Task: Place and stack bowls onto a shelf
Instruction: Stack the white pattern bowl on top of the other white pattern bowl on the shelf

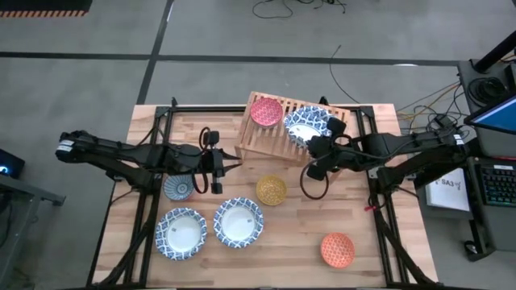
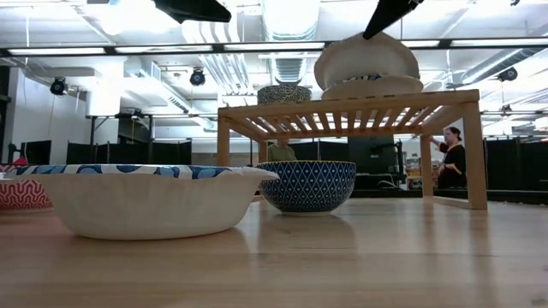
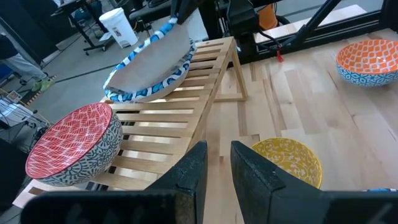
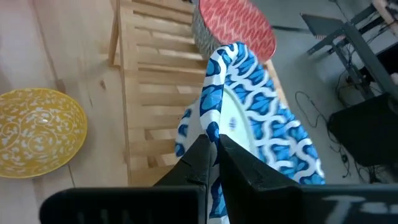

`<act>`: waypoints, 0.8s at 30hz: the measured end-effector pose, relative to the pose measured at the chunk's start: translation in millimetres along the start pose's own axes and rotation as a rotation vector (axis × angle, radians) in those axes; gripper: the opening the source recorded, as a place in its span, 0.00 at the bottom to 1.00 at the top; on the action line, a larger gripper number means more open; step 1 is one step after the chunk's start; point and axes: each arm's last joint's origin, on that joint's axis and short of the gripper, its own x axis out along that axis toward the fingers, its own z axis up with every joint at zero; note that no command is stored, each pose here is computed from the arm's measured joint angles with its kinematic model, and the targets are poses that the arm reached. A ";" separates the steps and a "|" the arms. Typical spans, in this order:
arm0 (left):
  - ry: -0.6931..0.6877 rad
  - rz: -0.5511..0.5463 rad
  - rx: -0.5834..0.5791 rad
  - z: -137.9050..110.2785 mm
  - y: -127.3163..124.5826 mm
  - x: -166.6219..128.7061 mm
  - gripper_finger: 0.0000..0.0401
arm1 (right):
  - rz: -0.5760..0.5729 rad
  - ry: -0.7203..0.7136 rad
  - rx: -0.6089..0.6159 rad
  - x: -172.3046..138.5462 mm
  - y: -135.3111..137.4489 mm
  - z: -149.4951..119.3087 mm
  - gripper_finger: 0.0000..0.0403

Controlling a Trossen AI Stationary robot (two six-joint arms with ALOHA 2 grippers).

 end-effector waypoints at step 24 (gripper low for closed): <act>0.000 0.001 0.010 -0.1 0.3 0.1 0.13 | -0.151 -0.020 -0.172 -19.3 -22.1 11.7 0.03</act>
